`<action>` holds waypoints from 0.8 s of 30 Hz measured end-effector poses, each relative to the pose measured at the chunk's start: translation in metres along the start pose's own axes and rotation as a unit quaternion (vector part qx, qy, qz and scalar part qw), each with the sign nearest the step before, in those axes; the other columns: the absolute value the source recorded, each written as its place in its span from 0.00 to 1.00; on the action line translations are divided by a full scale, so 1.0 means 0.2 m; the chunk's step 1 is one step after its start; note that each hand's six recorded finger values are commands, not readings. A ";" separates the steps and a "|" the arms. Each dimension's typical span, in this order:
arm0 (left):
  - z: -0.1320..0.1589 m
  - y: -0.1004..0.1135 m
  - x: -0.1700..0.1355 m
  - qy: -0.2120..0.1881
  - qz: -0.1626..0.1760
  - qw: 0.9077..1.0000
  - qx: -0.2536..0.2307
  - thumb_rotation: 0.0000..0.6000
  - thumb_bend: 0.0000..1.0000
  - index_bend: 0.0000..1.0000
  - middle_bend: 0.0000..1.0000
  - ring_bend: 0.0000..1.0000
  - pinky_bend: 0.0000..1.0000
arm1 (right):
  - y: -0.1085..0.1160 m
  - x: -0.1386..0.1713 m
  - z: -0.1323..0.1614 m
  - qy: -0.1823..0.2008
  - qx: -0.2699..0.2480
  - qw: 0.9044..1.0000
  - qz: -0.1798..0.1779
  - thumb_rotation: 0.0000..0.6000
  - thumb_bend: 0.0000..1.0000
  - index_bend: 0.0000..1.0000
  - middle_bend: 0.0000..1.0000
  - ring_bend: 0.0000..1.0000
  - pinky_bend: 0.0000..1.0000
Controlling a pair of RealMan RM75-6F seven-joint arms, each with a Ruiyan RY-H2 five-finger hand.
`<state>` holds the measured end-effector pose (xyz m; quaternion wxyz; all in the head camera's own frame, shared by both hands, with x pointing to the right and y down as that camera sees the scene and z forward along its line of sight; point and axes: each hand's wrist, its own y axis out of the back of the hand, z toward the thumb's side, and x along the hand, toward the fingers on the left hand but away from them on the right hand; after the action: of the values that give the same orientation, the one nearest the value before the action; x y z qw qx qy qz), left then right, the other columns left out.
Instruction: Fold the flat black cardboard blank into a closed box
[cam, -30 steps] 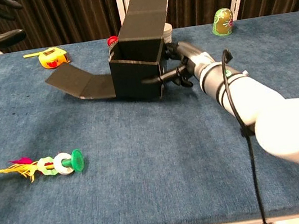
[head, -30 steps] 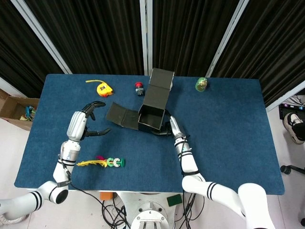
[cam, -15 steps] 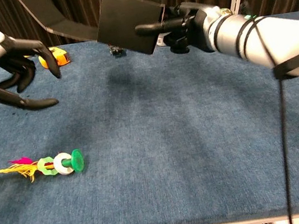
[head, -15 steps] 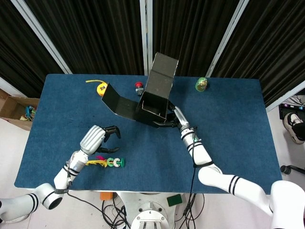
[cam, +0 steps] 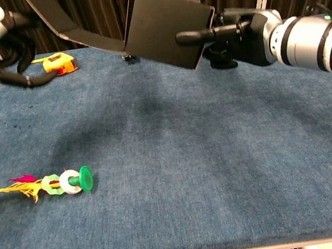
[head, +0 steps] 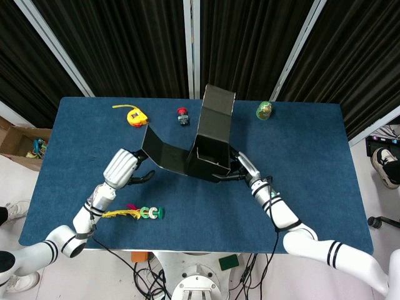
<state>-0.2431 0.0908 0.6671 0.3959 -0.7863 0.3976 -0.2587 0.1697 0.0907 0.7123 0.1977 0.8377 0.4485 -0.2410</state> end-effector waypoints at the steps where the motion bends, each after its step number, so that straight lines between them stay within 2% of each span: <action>1: 0.01 0.02 0.01 -0.012 0.010 1.000 0.007 1.00 0.31 0.34 0.34 0.75 0.95 | -0.01 0.01 -0.01 -0.002 0.003 1.000 0.004 1.00 0.38 0.45 0.46 0.84 1.00; 4: 0.07 0.05 0.07 -0.053 0.028 0.998 0.026 1.00 0.31 0.34 0.34 0.75 0.95 | -0.04 0.02 -0.04 -0.005 0.011 1.000 0.014 1.00 0.38 0.44 0.45 0.84 1.00; 9: 0.17 0.05 0.13 -0.095 0.045 0.994 0.034 1.00 0.28 0.34 0.34 0.75 0.95 | -0.07 0.03 -0.08 -0.010 0.018 1.000 0.024 1.00 0.38 0.44 0.45 0.84 1.00; 24: 0.25 -0.05 0.19 -0.133 0.016 0.991 0.026 1.00 0.24 0.35 0.35 0.75 0.95 | -0.13 -0.02 -0.09 -0.013 0.035 0.998 0.041 1.00 0.37 0.44 0.45 0.84 1.00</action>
<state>-0.1820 0.0827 0.6513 0.4698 -0.7968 0.3465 -0.1556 0.1501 0.1115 0.7270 0.1837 0.8586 0.4026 -0.2588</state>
